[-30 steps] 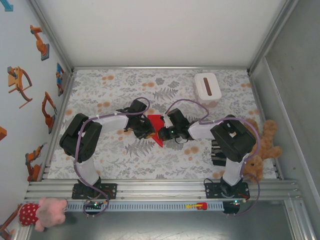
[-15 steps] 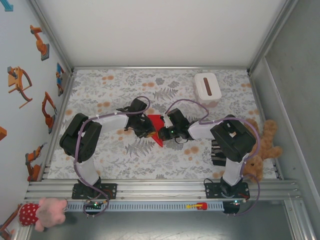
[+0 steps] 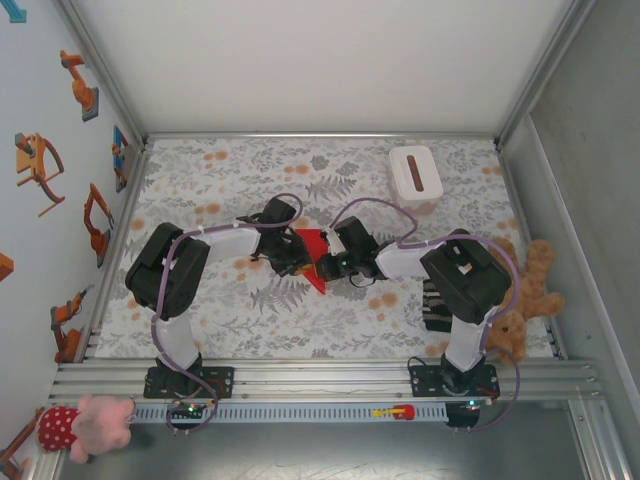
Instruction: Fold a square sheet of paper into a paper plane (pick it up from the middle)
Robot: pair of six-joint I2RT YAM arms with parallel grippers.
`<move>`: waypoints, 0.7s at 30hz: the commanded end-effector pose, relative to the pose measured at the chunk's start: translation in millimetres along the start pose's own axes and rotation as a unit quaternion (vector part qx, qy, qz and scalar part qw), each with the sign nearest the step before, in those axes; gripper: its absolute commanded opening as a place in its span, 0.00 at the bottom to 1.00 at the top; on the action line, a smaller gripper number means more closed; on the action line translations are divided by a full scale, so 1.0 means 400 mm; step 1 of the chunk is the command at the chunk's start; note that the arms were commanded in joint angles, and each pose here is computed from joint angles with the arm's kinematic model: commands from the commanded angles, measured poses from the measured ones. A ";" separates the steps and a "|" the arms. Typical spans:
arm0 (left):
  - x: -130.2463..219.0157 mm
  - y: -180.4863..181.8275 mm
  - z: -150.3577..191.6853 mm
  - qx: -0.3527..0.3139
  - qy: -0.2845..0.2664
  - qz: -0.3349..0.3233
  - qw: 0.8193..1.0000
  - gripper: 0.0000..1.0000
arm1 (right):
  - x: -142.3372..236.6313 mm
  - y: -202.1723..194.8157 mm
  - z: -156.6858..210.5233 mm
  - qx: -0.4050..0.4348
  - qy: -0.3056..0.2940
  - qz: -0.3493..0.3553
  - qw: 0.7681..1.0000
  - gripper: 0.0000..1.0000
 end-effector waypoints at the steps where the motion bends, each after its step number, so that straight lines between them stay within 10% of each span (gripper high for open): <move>1: -0.004 0.029 0.015 0.002 0.009 -0.026 1.000 0.14 | -0.018 -0.058 0.049 -0.032 0.040 0.049 0.998 0.00; 21: -0.026 0.101 0.025 0.015 0.005 -0.078 0.997 0.11 | 0.021 -0.022 0.011 -0.040 0.020 0.041 0.998 0.04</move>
Point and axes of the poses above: each hand's point on the last joint's axis, 136 mm out from that joint toward the fingers, its own x axis back along the fingers, its own y axis along the line the jaws close on, z = x × y, the point moved 5 cm from there along x, back along the fingers, and after that the axes turned 1 degree about -x, right-handed, at the moved point
